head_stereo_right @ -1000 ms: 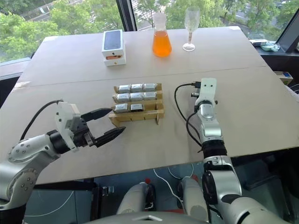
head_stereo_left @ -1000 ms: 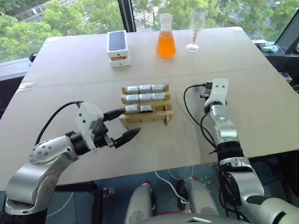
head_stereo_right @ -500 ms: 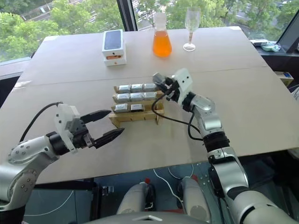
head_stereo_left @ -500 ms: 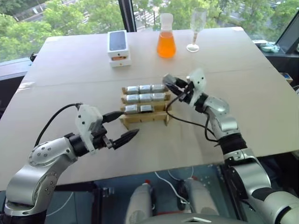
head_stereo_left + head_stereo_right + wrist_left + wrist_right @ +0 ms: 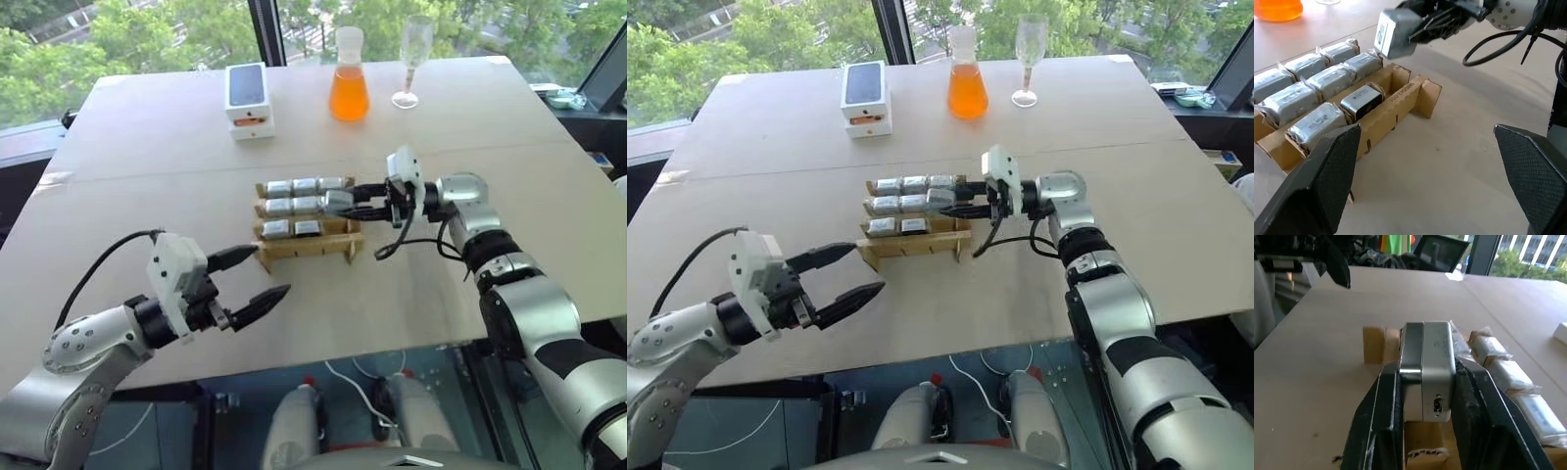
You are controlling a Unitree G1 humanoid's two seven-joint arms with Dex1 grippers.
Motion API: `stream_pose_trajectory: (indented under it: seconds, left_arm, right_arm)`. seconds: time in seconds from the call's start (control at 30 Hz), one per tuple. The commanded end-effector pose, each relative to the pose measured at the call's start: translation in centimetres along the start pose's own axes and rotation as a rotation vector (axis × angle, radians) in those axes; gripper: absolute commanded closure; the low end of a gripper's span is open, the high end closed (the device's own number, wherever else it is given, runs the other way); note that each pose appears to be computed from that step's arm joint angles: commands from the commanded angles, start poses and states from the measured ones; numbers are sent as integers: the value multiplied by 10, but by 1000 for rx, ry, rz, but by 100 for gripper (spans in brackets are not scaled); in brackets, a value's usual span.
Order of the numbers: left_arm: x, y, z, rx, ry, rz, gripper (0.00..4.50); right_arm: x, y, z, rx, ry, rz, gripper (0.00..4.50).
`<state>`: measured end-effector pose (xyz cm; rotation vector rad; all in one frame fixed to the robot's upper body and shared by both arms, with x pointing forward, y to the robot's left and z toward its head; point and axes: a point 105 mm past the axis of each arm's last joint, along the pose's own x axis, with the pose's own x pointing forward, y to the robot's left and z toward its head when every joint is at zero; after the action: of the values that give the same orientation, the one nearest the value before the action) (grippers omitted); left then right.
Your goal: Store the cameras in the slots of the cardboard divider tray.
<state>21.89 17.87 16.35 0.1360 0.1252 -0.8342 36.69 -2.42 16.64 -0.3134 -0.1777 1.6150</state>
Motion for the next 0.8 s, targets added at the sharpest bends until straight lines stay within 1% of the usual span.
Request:
stream_pose_trajectory:
  seconds: [0.03,0.2,0.33,0.6,0.7,0.77,0.8]
  left_arm:
    - [-4,-6,9,32,-13,-5,0]
    - [-7,-8,5,28,8,-7,0]
    - [-8,-8,4,28,9,-5,0]
    - [-11,-8,5,35,7,1,0]
    - [-12,-7,6,36,6,6,0]
    - [-12,-7,5,37,6,10,0]
    - [-12,-7,5,38,5,11,0]
  right_arm:
    - [7,0,9,-72,10,51,372]
    - [11,1,1,-60,37,35,372]
    - [13,0,-9,-61,100,15,372]
    - [18,-8,-16,-16,154,-49,372]
    - [18,-6,-21,-10,195,-34,372]
    - [18,-3,-24,8,202,-19,270]
    - [18,-3,-24,13,199,-20,235]
